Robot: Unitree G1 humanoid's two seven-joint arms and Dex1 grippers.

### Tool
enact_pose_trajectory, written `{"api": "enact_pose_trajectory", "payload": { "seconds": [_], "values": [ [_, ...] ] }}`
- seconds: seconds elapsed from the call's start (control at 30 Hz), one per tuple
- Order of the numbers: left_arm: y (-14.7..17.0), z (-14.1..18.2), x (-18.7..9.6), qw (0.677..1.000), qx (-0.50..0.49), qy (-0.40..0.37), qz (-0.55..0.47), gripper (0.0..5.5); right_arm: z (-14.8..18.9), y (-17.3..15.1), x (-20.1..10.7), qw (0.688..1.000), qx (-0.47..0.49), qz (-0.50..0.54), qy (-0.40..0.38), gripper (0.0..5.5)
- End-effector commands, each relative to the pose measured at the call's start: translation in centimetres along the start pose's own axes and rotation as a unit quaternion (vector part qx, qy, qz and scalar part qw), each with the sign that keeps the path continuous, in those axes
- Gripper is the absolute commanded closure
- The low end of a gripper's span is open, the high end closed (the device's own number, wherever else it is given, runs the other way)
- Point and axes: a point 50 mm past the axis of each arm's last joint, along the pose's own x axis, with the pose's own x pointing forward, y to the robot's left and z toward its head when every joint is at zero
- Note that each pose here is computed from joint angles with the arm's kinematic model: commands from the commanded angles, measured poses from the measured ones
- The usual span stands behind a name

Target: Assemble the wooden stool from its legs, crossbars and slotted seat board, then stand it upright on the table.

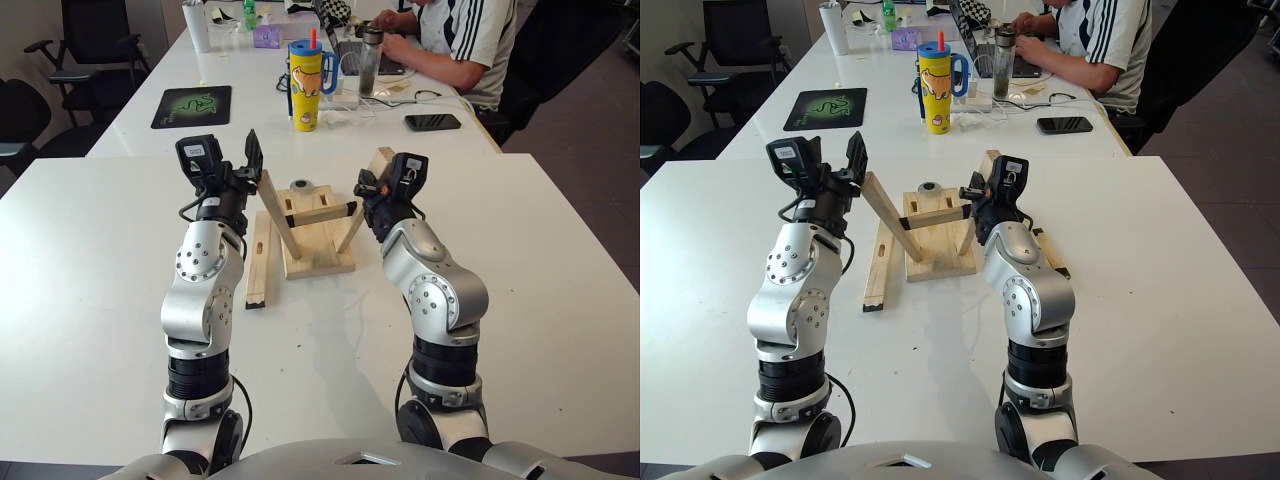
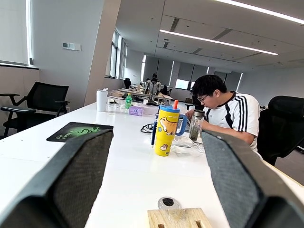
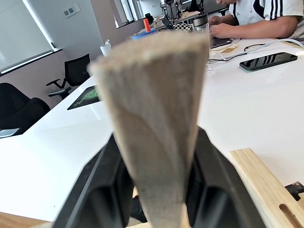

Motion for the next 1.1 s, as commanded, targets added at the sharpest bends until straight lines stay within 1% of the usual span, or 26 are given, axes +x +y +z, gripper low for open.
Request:
{"api": "enact_pose_trajectory", "payload": {
  "seconds": [0.03, 0.07, 0.13, 0.17, 0.23, 0.3, 0.33, 0.43, 0.57, 0.77, 0.83, 0.9, 1.0, 1.07, 1.1],
  "values": [
    [-0.9, -1.6, -0.5, 0.998, -0.014, 0.048, -0.031, 2.10, -5.4, -0.4, 0.2, 0.989, 0.014, -0.021, 0.148, 4.39],
    [-0.8, -1.5, -0.4, 0.999, -0.013, 0.046, -0.027, 2.10, -4.6, -0.4, 0.2, 0.993, 0.003, -0.014, 0.120, 4.39],
    [-0.5, -1.3, -0.3, 0.999, -0.011, 0.042, -0.022, 2.10, -3.9, -0.5, 0.1, 0.996, -0.013, -0.010, 0.093, 4.39],
    [-0.4, -1.2, -0.3, 0.999, -0.010, 0.041, -0.019, 2.10, -3.7, -0.6, 0.1, 0.996, -0.017, -0.010, 0.086, 4.03],
    [-0.2, -1.1, -0.3, 0.999, -0.009, 0.038, -0.016, 2.10, -3.3, -0.5, 0.1, 0.997, -0.022, -0.005, 0.071, 3.78],
    [-0.2, -0.9, -0.2, 0.999, -0.009, 0.035, -0.017, 2.10, -2.2, -0.2, 0.2, 0.999, -0.028, 0.004, 0.036, 3.58],
    [-0.2, -0.8, -0.1, 0.999, -0.009, 0.033, -0.017, 2.10, -1.6, -0.1, 0.2, 0.999, -0.031, 0.007, 0.019, 3.34],
    [0.0, -0.6, -0.1, 0.999, -0.007, 0.028, -0.012, 2.10, 1.0, 0.4, 0.3, 0.998, -0.030, 0.023, -0.058, 3.32],
    [0.1, -0.6, 0.0, 1.000, -0.007, 0.027, -0.011, 2.10, 4.7, 0.8, 0.3, 0.986, -0.051, 0.028, -0.157, 3.32],
    [0.2, -0.1, 0.2, 1.000, -0.005, 0.019, -0.009, 2.10, 10.7, 1.0, -0.5, 0.953, -0.103, 0.034, -0.283, 3.32],
    [0.3, -0.1, 0.2, 1.000, -0.004, 0.017, -0.008, 2.10, 13.2, 1.0, -0.5, 0.940, -0.118, 0.042, -0.318, 3.32],
    [0.4, -0.1, 0.2, 1.000, -0.004, 0.015, -0.003, 2.10, 15.9, 1.0, 0.3, 0.933, -0.128, 0.061, -0.330, 3.32],
    [0.7, 0.0, 0.1, 1.000, -0.003, 0.011, 0.006, 2.10, 18.9, 0.8, 2.2, 0.944, -0.110, 0.093, -0.298, 3.32],
    [0.8, 0.1, 0.0, 1.000, -0.003, 0.008, 0.011, 2.10, 19.4, 0.9, 3.6, 0.957, -0.078, 0.116, -0.254, 3.32],
    [0.9, 0.1, 0.0, 1.000, -0.004, 0.007, 0.013, 2.10, 18.3, 0.9, 4.4, 0.968, -0.059, 0.127, -0.210, 3.32]
  ]
}}
